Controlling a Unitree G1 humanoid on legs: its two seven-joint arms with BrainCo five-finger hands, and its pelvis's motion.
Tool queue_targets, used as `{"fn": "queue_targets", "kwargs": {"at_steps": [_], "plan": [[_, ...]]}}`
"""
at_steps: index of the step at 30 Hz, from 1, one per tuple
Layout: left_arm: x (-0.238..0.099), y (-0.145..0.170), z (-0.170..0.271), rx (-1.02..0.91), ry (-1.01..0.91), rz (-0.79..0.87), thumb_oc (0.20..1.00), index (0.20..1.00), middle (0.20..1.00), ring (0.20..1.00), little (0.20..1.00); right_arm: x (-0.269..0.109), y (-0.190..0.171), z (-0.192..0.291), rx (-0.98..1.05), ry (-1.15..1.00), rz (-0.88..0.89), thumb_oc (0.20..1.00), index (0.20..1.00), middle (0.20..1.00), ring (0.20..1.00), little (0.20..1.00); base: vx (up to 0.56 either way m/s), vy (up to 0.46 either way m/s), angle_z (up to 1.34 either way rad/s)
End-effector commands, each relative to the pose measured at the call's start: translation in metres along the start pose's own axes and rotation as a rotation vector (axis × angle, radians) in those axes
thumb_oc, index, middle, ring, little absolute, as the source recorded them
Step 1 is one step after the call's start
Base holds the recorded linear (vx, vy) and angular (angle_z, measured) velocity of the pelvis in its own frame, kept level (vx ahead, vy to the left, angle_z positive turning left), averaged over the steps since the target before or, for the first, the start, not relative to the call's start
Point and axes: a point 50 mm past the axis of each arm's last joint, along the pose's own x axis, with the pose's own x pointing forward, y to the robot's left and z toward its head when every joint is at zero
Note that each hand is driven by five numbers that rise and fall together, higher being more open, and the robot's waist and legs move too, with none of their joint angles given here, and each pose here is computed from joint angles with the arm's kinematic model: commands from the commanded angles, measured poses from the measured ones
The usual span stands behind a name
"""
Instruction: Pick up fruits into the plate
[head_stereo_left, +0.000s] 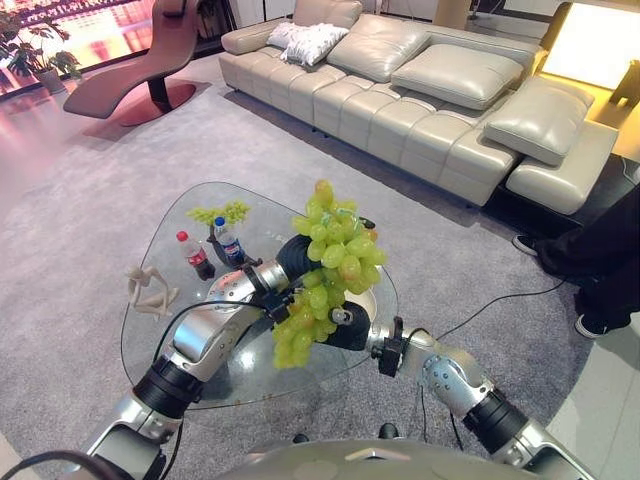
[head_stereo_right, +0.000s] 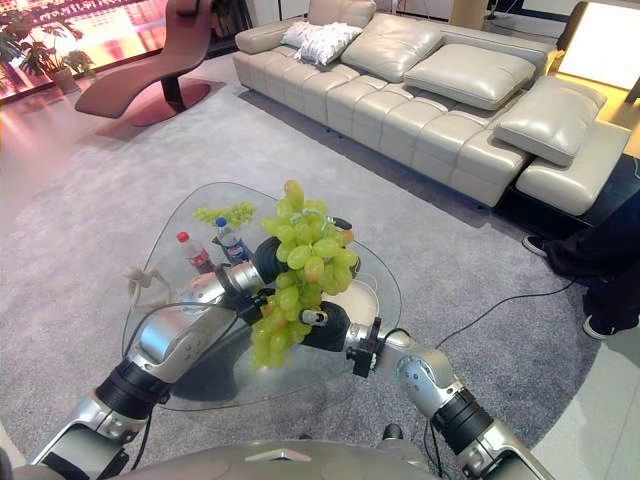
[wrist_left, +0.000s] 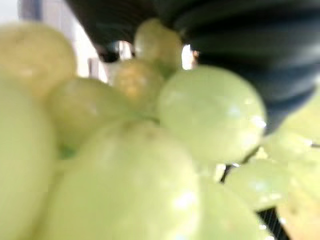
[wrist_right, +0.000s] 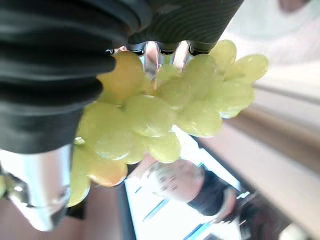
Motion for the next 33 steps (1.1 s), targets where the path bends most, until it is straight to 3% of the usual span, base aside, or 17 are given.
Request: {"fn": "queue_targets", "kwargs": {"at_steps": [1,4,5,6,15,33], "plan": [[0.018,-0.004,0.022,0.017,-0.114,-0.076,0.2,0.2,0.2,0.2,0.2,0.034,0.044,0.026,0.064,-0.163,0.321,1.0,1.0,1.0,1.0,1.0,0.0,0.0,0.0],[0.017,-0.003,0.023,0.012,-0.118,-0.078,0.2,0.2,0.2,0.2,0.2,0.034,0.045,0.026,0.105,-0.185,0.334,1.0,1.0,1.0,1.0,1.0,-0.02,0.003,0.0],[-0.001,0.007,0.02,0.026,-0.131,-0.048,0.2,0.2,0.2,0.2,0.2,-0.015,0.02,0.006,0.132,-0.178,0.351,1.0,1.0,1.0,1.0,1.0,-0.08,0.014,0.04],[-0.005,0.009,0.021,0.029,-0.137,-0.037,0.2,0.2,0.2,0.2,0.2,-0.024,0.016,0.001,0.156,-0.184,0.366,1.0,1.0,1.0,1.0,1.0,-0.09,0.023,0.02],[0.011,0.003,0.025,-0.001,-0.127,-0.1,0.2,0.2,0.2,0.2,0.2,0.019,0.023,0.035,0.18,-0.326,0.316,1.0,1.0,1.0,1.0,1.0,0.02,0.009,0.04],[0.02,-0.002,0.022,-0.004,-0.088,-0.116,0.2,0.2,0.2,0.2,0.2,0.021,0.021,0.032,0.053,-0.257,0.244,1.0,1.0,1.0,1.0,1.0,0.0,-0.002,0.03]]}}
